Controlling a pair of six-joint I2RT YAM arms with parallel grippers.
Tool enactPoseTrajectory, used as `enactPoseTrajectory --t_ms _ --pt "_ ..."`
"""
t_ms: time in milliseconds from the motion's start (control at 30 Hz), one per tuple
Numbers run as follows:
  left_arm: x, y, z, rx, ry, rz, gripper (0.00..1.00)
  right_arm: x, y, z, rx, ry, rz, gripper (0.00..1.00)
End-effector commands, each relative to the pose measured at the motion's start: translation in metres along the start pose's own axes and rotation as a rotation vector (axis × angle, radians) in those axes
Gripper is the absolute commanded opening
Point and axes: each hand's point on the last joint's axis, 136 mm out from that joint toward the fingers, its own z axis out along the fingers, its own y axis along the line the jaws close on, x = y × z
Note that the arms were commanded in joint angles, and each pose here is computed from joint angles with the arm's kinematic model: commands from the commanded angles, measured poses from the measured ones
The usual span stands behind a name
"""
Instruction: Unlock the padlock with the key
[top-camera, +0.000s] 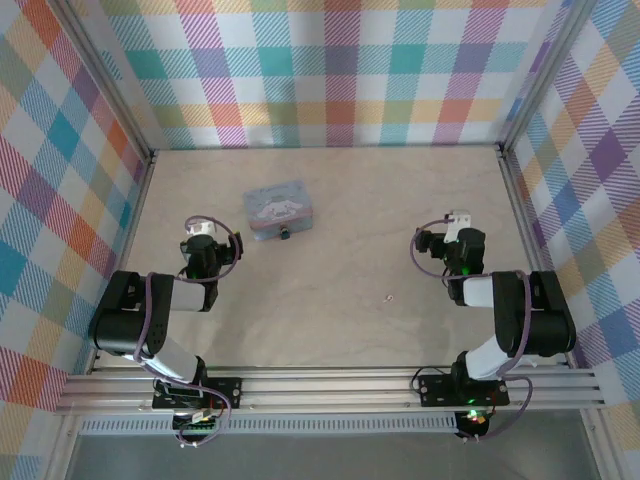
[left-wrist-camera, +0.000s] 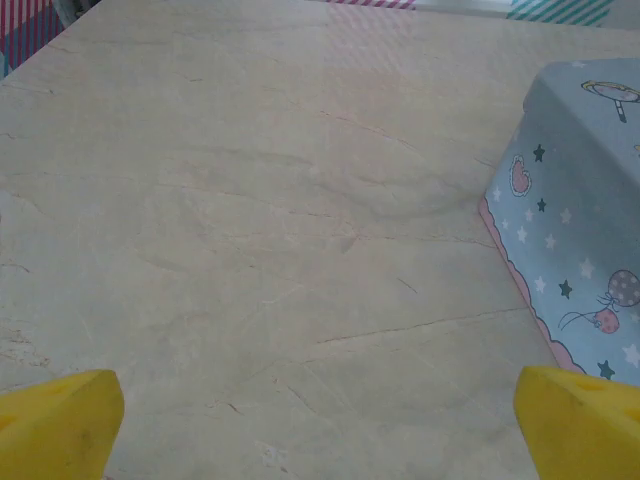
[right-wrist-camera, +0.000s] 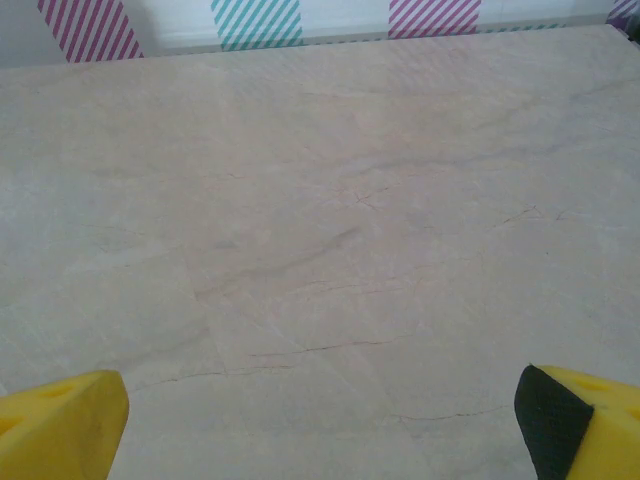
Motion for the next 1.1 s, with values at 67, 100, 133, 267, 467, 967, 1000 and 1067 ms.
enactPoseTrajectory --t_ms 67,100,133,267,467,967,1000,1067 --pt "-0.008 -0.004 0.001 0.012 -0.015 0.008 1.00 -0.005 0.001 0.000 0.002 -0.020 -0.001 1.00" --pt "-0.007 -0.004 0.001 0.013 -0.014 0.009 1.00 -0.005 0.001 0.000 0.002 -0.019 -0.001 1.00" --pt "-0.007 -0.004 0.001 0.012 -0.015 0.008 1.00 -0.005 0.001 0.000 0.002 -0.020 -0.001 1.00" --pt "-0.008 -0.004 0.001 0.011 -0.016 0.008 1.00 -0.005 0.001 0.001 0.000 -0.013 -0.001 1.00" --pt "-0.007 -0.004 0.001 0.011 -0.015 0.008 1.00 -0.005 0.002 0.001 -0.001 -0.013 0.000 1.00" --pt "-0.011 -0.007 -0.002 0.029 -0.027 0.006 1.00 -0.006 0.000 0.000 0.001 -0.018 0.004 1.00" --pt "-0.014 -0.006 -0.005 0.029 -0.035 0.007 1.00 -0.008 -0.001 -0.001 0.012 -0.022 0.010 1.00" --pt "-0.023 -0.004 -0.014 0.024 -0.054 0.001 1.00 -0.015 -0.005 -0.007 0.035 -0.036 0.021 1.00"
